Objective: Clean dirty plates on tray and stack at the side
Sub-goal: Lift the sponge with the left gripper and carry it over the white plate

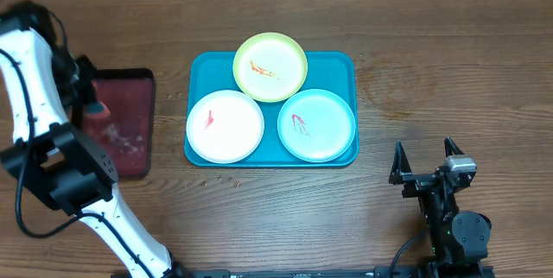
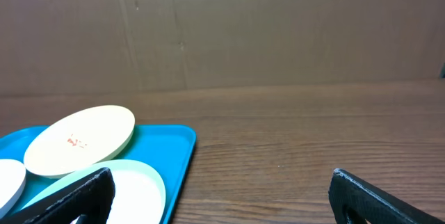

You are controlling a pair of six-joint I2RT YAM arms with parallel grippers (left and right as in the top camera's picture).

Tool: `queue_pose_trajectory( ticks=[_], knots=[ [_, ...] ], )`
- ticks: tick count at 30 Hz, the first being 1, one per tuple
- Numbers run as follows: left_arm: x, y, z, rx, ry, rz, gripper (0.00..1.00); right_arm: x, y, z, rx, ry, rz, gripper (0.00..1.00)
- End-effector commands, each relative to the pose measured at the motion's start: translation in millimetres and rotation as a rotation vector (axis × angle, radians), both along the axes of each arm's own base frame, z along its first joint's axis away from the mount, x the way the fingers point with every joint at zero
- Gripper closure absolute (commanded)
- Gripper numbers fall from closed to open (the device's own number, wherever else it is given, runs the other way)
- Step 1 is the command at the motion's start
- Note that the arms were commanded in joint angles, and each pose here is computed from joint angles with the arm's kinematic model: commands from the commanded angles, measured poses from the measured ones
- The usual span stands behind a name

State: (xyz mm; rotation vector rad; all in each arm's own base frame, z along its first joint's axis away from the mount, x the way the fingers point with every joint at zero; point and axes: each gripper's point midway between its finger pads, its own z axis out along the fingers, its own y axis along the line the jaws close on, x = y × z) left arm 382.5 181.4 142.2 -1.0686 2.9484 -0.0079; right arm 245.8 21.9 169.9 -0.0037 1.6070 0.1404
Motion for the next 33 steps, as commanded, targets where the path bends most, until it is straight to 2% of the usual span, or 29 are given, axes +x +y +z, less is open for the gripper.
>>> queue_pose_trajectory(
  ticks=[1, 5, 8, 10, 13, 18, 22, 25, 27, 33],
  knots=[
    [10, 4, 48, 0.064, -0.118, -0.027, 0.96, 0, 1, -3, -0.007, 0.002, 0.006, 0.00],
    [10, 6, 21, 0.075, -0.068, -0.019, 0.96, 0, 1, -3, -0.007, 0.002, 0.006, 0.00],
    [7, 4, -28, 0.049, -0.015, -0.017, 0.96, 0, 1, -3, -0.007, 0.002, 0.006, 0.00],
    [0, -5, -57, 0.001, 0.015, -0.021, 0.96, 0, 1, -3, -0.007, 0.002, 0.006, 0.00],
    [-3, -17, -62, -0.084, 0.006, -0.062, 0.96, 0, 1, -3, -0.007, 0.002, 0.006, 0.00],
    [0, -17, 3, -0.107, -0.070, -0.051, 0.96, 0, 1, -3, -0.007, 0.002, 0.006, 0.00],
    [0, -20, 86, -0.029, -0.229, -0.041, 0.96, 0, 1, -3, -0.007, 0.002, 0.006, 0.00],
    [-5, -36, 135, 0.026, -0.349, -0.079, 0.96, 0, 1, -3, -0.007, 0.002, 0.006, 0.00],
    [-10, -64, 159, 0.014, -0.408, -0.136, 0.96, 0, 1, -3, -0.007, 0.002, 0.006, 0.00],
    [-8, -157, 147, -0.160, -0.374, -0.402, 0.96, 0, 1, -3, -0.007, 0.002, 0.006, 0.00]
  ],
)
